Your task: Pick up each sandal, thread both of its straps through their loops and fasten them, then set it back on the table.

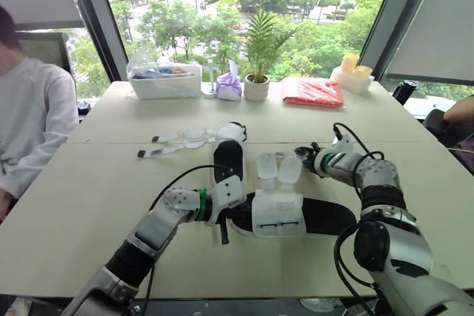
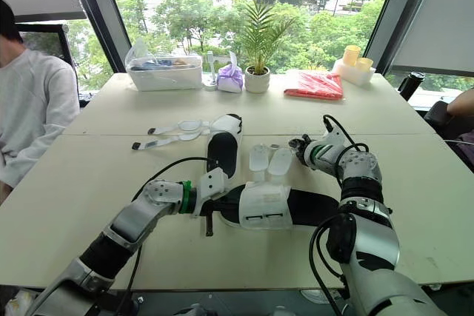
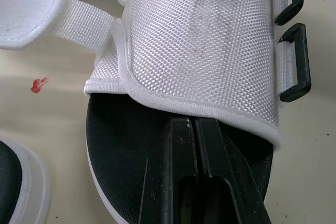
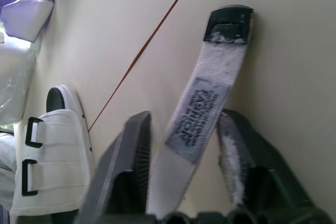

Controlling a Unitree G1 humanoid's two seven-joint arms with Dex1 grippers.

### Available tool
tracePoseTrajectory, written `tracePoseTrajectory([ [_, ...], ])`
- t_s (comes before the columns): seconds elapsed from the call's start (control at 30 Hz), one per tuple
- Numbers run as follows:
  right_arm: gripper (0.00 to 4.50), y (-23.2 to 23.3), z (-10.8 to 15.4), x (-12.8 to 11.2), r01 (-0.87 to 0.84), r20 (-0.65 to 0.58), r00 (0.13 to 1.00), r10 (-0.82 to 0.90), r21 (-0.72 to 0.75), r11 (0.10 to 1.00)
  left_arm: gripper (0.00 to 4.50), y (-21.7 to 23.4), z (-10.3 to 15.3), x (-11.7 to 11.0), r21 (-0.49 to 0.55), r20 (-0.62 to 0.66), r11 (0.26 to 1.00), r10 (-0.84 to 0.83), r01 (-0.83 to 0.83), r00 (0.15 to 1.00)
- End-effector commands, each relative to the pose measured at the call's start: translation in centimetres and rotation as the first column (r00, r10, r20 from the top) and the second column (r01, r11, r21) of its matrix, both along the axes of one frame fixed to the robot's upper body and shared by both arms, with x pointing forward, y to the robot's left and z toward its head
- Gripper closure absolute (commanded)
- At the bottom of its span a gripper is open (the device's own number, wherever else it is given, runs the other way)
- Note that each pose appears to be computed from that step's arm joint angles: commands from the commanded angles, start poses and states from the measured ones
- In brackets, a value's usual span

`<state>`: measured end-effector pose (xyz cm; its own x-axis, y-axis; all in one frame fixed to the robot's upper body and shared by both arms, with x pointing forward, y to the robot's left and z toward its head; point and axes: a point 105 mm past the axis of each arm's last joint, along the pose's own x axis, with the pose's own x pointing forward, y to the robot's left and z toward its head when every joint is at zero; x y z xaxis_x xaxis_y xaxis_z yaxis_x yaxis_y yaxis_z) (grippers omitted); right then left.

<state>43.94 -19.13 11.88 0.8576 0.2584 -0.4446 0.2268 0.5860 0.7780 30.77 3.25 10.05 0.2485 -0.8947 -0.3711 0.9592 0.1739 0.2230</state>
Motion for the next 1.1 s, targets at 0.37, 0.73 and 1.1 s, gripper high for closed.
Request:
tracePoseTrajectory([
  [0.37, 4.42, 1.0, 7.5, 0.4, -0.155, 0.363, 0.903, 0.228, -0.219, 0.963, 4.5, -0.2, 0.8, -0.5, -0.044, -0.007, 0.999, 0.003, -0.003, 1.0],
  [0.73, 4.42, 8.1, 12.2, -14.1, 0.302, 0.213, -0.068, 0.975, -0.927, 0.224, 4.5, 0.5, 0.2, -0.7, -0.02, -0.028, 1.0, -0.013, 0.012, 1.0],
  [1.1, 3.05, 7.0, 7.2, -20.2, 0.765, -0.312, -0.269, 0.911, -0.644, 0.005, 4.5, 0.3, -0.1, -0.9, -0.015, -0.044, 1.0, -0.026, 0.025, 0.999],
])
